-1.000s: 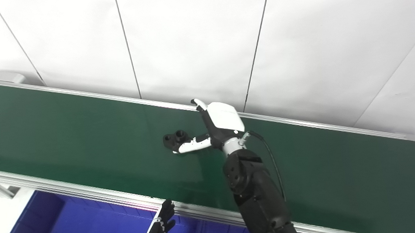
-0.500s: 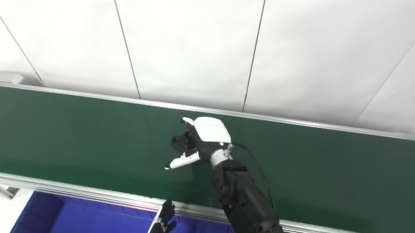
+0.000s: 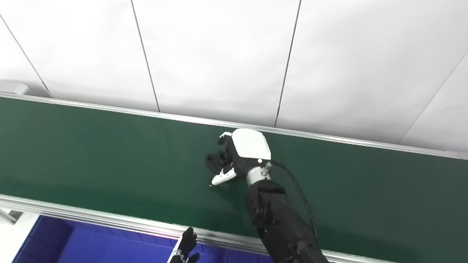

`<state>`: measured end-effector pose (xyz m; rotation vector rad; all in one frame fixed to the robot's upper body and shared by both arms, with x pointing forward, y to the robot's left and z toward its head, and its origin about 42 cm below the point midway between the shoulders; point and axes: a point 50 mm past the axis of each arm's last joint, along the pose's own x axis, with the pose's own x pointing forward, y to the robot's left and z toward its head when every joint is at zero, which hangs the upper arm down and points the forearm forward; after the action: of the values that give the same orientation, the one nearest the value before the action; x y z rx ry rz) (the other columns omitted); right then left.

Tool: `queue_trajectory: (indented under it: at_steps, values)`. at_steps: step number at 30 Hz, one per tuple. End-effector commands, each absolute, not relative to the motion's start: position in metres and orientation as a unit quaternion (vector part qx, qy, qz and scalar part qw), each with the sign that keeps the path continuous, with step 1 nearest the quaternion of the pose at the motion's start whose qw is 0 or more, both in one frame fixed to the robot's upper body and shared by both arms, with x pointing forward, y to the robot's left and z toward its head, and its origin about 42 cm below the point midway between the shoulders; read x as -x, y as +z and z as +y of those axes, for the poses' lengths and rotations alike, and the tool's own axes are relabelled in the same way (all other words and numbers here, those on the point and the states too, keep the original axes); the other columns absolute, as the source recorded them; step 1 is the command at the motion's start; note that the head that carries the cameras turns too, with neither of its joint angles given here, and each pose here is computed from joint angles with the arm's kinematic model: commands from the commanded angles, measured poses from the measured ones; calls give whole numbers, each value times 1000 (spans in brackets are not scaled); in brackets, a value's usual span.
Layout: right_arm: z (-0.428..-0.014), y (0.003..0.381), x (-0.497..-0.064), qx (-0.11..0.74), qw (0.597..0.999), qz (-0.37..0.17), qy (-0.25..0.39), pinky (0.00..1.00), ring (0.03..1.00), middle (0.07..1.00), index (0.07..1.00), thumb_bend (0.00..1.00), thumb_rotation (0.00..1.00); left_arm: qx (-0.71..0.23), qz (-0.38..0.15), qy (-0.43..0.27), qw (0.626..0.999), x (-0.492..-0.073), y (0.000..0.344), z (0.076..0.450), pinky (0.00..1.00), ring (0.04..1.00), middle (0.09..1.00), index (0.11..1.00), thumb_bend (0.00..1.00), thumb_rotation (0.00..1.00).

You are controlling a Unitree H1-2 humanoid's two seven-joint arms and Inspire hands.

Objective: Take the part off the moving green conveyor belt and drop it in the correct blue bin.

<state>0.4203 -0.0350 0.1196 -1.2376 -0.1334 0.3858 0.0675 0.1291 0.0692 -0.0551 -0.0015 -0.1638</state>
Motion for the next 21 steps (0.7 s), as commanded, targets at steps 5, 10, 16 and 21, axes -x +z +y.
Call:
queue_trajectory:
  at_steps: [5,10,16,21]
  values:
    - [-46,112,-422,607,772,-4,188,260,385,494,533,512,0,57,-21,-77,995,-65,83,105,916,978,1000,1000,813,919]
    - [-52,112,-423,605,771,7,196,265,388,493,529,513,0,62,-21,-78,995,-67,83,105,922,981,1000,1000,812,906]
    - [-54,117,-424,608,769,14,200,258,384,486,538,512,0,62,-18,-78,995,-68,84,103,929,985,1000,1000,814,906]
    - [-55,124,-423,603,773,6,198,257,382,485,542,512,0,65,-19,-77,995,-69,84,103,937,985,1000,1000,823,901]
